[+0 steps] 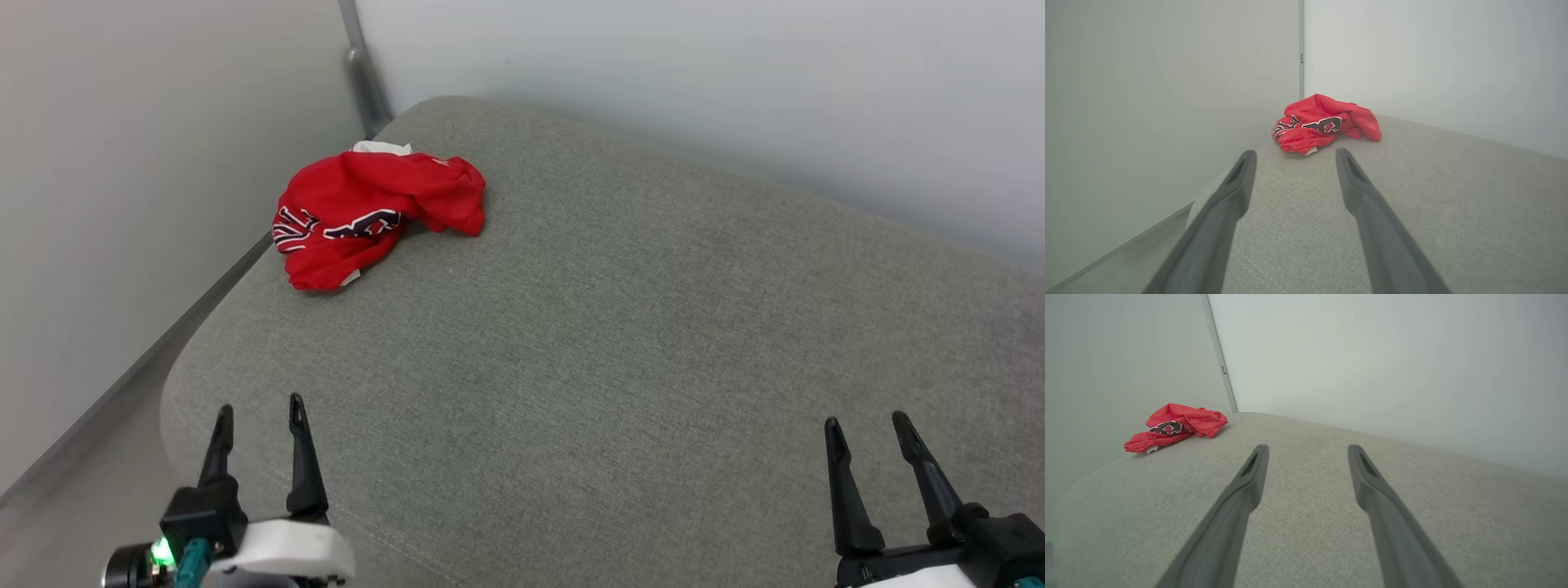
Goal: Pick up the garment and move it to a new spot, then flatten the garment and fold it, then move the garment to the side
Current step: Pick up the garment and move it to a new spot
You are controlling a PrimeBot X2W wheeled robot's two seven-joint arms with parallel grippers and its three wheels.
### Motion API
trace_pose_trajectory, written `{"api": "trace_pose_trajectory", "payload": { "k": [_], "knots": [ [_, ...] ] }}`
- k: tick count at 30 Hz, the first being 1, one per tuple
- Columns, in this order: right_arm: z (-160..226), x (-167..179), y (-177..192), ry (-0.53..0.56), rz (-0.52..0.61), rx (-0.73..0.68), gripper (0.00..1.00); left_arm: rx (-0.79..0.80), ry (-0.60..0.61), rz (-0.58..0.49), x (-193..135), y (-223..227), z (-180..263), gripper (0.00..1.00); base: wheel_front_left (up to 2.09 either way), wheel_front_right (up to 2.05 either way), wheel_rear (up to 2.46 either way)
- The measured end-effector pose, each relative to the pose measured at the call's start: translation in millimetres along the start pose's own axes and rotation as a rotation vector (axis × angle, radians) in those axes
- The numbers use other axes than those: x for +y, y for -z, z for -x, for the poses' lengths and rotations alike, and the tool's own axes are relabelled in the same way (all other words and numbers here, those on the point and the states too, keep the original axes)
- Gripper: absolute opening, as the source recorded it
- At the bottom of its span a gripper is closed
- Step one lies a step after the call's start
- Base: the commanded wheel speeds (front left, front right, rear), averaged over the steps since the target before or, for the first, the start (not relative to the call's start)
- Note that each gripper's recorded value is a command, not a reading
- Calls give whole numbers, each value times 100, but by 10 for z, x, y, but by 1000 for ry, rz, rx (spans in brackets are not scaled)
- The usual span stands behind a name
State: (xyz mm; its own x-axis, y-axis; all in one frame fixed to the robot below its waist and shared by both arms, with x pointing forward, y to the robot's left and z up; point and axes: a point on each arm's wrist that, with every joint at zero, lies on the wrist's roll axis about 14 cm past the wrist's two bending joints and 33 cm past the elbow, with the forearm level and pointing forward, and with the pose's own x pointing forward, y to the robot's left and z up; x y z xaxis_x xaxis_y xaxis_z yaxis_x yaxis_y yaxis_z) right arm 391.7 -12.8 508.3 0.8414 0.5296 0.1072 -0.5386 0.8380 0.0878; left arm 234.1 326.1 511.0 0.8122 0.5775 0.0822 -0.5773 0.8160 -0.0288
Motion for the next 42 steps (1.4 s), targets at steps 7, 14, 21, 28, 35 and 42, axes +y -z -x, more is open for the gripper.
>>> {"api": "trace_pose_trajectory", "payload": {
  "k": [7,14,21,28,35,42],
  "knots": [
    [-78,-102,17,18,19,-8,100,-114,49,-51,-36,-374,-540,100,0,0,0],
    [-231,-325,32,59,51,-33,100,-244,32,-77,35,-893,-1308,100,0,0,0],
    [-369,-601,183,109,83,-31,100,-354,36,-108,-77,-1339,-2051,100,0,0,0],
    [-413,-908,348,173,118,-21,100,-267,79,-199,-254,-1137,-2737,100,0,0,0],
    [-433,-1075,491,203,138,-11,100,22,103,-277,-309,-443,-3179,100,0,0,0],
    [-457,-1128,614,204,168,2,100,538,141,-184,-500,755,-3036,100,0,0,0]
  ]
}}
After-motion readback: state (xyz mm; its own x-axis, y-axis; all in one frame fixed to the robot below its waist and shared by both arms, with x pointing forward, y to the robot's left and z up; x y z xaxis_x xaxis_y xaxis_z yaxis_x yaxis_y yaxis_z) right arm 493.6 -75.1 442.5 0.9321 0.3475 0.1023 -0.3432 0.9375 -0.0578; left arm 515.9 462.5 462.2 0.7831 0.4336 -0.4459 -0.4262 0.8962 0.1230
